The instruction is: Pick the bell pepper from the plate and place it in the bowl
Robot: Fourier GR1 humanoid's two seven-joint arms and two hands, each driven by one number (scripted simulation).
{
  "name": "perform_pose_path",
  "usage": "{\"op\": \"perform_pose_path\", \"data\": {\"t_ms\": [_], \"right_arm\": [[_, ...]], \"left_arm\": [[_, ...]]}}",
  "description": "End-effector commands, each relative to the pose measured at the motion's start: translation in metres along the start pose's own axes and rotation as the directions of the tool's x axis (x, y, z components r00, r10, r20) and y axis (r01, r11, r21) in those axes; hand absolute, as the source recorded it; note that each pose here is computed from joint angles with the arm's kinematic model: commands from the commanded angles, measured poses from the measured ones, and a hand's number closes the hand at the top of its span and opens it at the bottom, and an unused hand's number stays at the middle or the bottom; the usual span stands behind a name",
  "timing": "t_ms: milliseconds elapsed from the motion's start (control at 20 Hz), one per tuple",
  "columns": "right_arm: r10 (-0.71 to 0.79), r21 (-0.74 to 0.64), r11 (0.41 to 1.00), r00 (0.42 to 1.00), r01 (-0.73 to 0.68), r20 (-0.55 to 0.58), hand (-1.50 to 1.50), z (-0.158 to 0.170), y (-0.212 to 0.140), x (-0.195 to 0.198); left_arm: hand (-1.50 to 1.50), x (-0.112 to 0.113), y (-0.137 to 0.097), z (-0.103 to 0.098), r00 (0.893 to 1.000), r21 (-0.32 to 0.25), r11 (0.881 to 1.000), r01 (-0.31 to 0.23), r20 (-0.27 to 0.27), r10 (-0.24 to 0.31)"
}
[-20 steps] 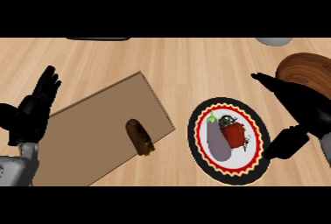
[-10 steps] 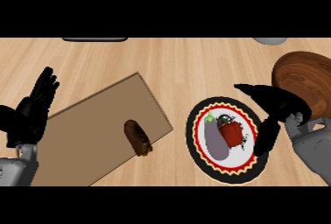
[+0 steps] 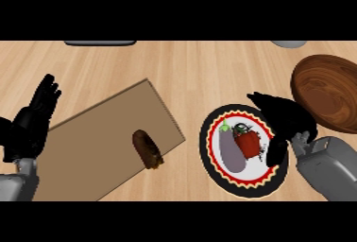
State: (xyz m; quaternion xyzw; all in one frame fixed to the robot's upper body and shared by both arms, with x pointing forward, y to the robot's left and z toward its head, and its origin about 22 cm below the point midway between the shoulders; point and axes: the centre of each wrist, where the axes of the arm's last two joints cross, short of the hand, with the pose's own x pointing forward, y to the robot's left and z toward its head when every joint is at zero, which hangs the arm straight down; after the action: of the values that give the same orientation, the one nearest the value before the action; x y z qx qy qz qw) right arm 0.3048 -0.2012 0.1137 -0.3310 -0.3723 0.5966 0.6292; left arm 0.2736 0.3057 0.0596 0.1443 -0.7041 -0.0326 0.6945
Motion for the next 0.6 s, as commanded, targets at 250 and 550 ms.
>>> {"op": "perform_pose_path", "data": {"t_ms": [250,550], "right_arm": [[-0.017,0.079,0.997,1.000,0.018,-0.014,-1.50,-0.001,0.036,0.019],[-0.007,0.078,0.997,0.999,0.009,-0.032,-1.50,-0.019,0.060,0.006]], "left_arm": [[0.00,0.007,-0.001,0.000,1.000,-0.008,1.000,-0.006,-0.011,0.005],[0.00,-0.020,-0.003,-0.007,1.000,0.008,1.000,-0.014,0.003,0.014]]}}
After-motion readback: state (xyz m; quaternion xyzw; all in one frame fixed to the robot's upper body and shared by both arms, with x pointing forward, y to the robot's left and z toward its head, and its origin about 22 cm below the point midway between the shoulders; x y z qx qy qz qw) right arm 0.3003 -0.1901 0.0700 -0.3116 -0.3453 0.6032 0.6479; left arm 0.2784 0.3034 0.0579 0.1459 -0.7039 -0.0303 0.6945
